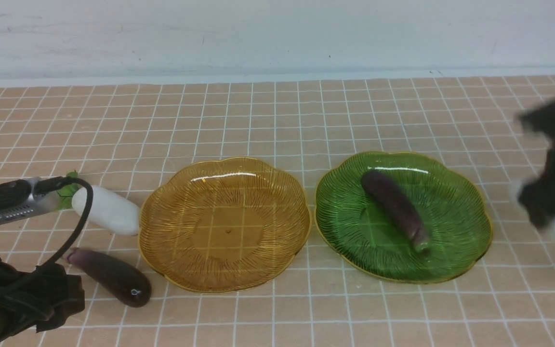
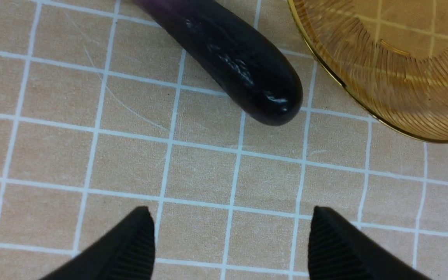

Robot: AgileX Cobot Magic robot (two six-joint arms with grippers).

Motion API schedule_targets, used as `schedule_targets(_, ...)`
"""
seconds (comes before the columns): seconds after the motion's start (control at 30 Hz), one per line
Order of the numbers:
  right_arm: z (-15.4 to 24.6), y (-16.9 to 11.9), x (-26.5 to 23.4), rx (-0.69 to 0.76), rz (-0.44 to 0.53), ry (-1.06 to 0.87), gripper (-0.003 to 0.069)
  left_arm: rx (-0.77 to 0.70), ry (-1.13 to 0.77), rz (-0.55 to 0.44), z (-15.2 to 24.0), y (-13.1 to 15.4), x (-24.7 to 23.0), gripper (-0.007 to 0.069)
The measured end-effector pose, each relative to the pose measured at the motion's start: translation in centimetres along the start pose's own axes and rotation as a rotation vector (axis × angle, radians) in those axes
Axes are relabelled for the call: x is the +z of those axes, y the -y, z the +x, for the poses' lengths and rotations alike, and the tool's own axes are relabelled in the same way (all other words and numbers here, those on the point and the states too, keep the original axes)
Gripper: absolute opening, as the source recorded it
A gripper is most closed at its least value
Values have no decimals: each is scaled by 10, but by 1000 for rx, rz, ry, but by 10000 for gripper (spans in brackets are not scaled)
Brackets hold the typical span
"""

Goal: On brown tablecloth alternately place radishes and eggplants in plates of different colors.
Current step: 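Place the white radish onto the plate beside the other radish with the right gripper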

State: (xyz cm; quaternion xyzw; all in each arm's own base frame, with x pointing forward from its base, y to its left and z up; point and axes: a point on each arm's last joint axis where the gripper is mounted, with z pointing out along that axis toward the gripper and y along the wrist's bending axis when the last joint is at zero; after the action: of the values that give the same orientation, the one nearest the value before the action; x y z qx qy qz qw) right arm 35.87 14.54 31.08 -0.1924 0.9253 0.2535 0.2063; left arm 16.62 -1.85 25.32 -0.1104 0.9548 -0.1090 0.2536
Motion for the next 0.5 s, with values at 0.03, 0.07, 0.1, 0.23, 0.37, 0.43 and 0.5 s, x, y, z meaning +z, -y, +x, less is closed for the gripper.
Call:
schedule_targets(0.03,-4,-25,27,-72,-35,32,486,0,-3,0,0,0,0,483)
schedule_targets(0.07,-6,-39,49,-121,-32,67,486,0,-6,-1,1,0,0,483)
schedule_targets(0.1,-6,-46,64,-148,-29,78,486,0,-11,-2,1,0,0,483)
schedule_targets(0.23,-2,-62,108,-211,-7,99,486,-1,-23,-4,2,0,0,483)
schedule_targets(0.37,3,-64,137,-242,19,108,501,-9,-27,-5,2,0,0,483)
schedule_targets(0.43,4,-62,144,-248,28,101,540,-18,-31,-5,3,0,0,483)
schedule_targets(0.5,5,-60,146,-254,34,94,583,-30,-33,-6,3,0,0,483)
